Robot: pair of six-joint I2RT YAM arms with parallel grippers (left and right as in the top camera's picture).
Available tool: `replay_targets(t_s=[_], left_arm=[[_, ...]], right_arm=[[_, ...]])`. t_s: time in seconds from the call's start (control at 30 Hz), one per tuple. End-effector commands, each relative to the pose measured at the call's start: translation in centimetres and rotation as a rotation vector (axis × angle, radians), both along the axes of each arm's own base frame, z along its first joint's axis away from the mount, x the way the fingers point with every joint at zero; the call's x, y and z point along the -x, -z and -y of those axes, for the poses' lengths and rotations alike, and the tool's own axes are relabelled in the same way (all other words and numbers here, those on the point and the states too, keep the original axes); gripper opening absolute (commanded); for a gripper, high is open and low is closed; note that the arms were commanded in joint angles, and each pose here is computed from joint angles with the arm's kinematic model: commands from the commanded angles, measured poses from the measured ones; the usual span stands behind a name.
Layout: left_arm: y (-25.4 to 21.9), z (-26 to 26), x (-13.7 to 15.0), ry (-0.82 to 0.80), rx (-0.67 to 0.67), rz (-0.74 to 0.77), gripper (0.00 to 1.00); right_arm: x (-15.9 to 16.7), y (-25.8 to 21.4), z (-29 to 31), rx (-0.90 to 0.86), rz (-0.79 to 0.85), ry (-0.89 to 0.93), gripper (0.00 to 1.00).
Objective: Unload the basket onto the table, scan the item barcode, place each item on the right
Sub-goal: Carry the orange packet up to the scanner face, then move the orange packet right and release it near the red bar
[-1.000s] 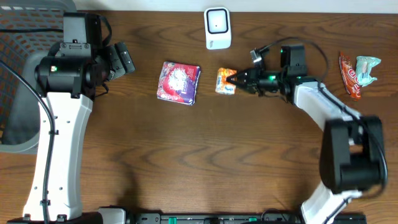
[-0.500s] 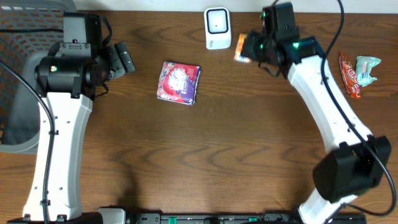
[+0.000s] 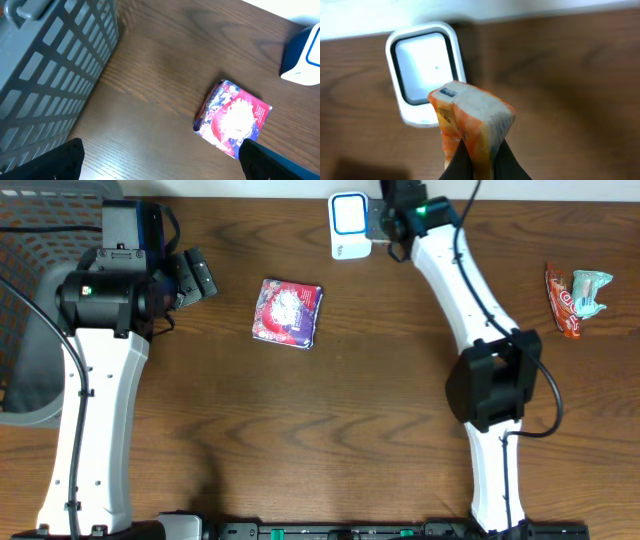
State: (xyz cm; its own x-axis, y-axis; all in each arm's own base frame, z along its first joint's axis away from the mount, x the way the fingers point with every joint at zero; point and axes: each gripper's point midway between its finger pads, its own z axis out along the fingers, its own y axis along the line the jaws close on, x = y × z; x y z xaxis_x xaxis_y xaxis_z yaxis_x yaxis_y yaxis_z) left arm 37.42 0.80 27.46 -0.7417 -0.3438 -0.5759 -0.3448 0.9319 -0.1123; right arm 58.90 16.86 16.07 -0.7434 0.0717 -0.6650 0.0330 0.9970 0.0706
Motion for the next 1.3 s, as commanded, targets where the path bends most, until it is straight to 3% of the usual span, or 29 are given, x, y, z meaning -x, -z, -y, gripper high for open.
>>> replay_targets(t_s=[0.0,0.27,0.5,0.6,0.8,1.17,1.23,1.27], left_arm=[[0.6,-0.2,0.1,-0.018,-0.004,-0.016,0.98],[0.6,-0.2,0.1,-0.018,-0.004,-0.016,0.98],[0.6,-0.2,0.1,-0.018,-0.004,-0.016,0.98],[0.5,-0.2,0.1,-0.018,-0.004,-0.015,0.98],[0.5,-0.2,0.1,-0.019,-0.003,-0.015,0.98],[0.5,-0.2,0.1,-0.018,-0.004,-0.015,0.98],[0.5,-0.2,0.1,-0.018,-0.004,-0.015,0.98],[0.6,-0.2,0.1,-0.018,-0.004,-0.016,0.98]], right_arm=[[-1.2,-1.7,-1.5,0.158,0.106,-0.062,0.01],[-2.9,-1.8,-6.6,0.265,0.253,-0.201,0.01],[-3.0,-0.6,-5.0,0.392,0.251,-0.085,0.01],[-2.8,-2.6,-3.6,0.395,0.274,-0.010,0.01],[-1.7,-5.7,4.2,0.499,0.216,0.135,0.01],[5.4,-1.0,24.1,0.701,-0.303,0.317,0.01],[6.3,-0.8,26.9,0.700,-0.343,0.358,0.07],[6.6,-0.8,28.3,0.695,-0.354,0.385,0.16]])
